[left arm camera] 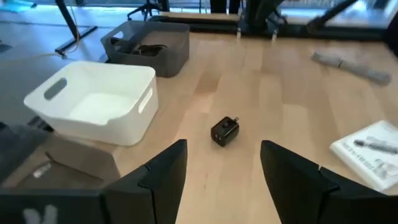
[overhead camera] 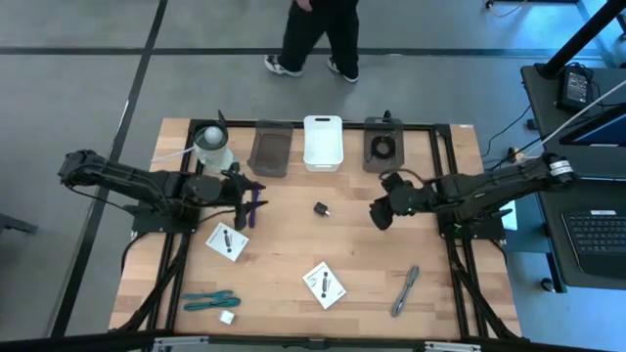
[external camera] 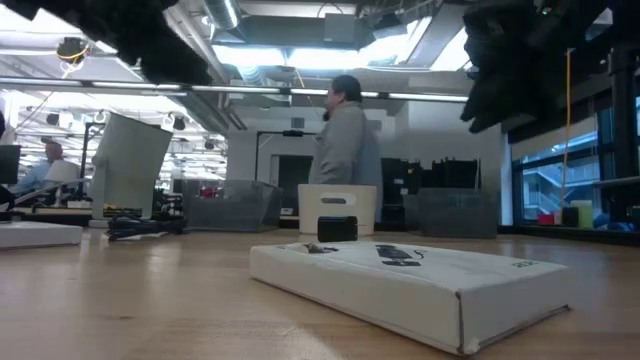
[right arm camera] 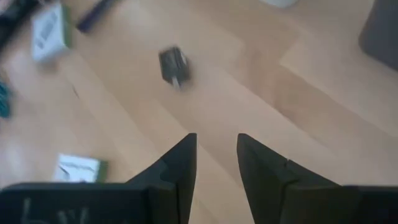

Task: Pick and place items into bin
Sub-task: Put the black charger adapter into the left black bin

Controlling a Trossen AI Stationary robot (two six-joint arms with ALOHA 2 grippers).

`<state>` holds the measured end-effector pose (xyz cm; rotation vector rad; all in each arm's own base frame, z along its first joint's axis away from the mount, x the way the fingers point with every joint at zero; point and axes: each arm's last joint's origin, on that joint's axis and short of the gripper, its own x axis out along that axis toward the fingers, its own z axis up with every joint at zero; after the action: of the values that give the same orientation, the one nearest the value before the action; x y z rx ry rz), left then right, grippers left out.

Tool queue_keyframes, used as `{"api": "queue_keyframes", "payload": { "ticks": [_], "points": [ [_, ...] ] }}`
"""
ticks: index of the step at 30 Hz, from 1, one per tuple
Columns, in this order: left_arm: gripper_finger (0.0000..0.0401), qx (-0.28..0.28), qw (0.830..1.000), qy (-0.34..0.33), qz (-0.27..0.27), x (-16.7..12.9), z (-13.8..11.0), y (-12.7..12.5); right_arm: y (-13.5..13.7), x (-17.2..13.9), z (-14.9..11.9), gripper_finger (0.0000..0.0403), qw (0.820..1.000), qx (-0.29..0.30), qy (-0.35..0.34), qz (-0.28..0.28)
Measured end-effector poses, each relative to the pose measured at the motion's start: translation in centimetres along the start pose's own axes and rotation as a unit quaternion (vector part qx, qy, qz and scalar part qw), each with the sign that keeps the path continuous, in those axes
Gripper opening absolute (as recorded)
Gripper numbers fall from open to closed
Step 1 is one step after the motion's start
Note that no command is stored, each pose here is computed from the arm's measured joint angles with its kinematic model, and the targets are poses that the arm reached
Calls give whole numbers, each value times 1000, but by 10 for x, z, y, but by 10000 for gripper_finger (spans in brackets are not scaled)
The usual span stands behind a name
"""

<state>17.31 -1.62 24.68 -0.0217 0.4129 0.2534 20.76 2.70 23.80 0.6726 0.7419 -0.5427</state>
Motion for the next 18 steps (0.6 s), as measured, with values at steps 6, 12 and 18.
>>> {"api": "queue_keyframes", "payload": {
  "ticks": [6,12,18],
  "points": [
    [198,0,999,27,19,29,29,-9,0,14,-18,119,995,-48,78,-44],
    [183,-5,995,100,-29,78,54,-8,5,22,-31,119,986,-107,122,-40],
    [170,76,975,196,-72,130,64,-8,9,21,-37,119,983,-128,129,-33]
  ]
}}
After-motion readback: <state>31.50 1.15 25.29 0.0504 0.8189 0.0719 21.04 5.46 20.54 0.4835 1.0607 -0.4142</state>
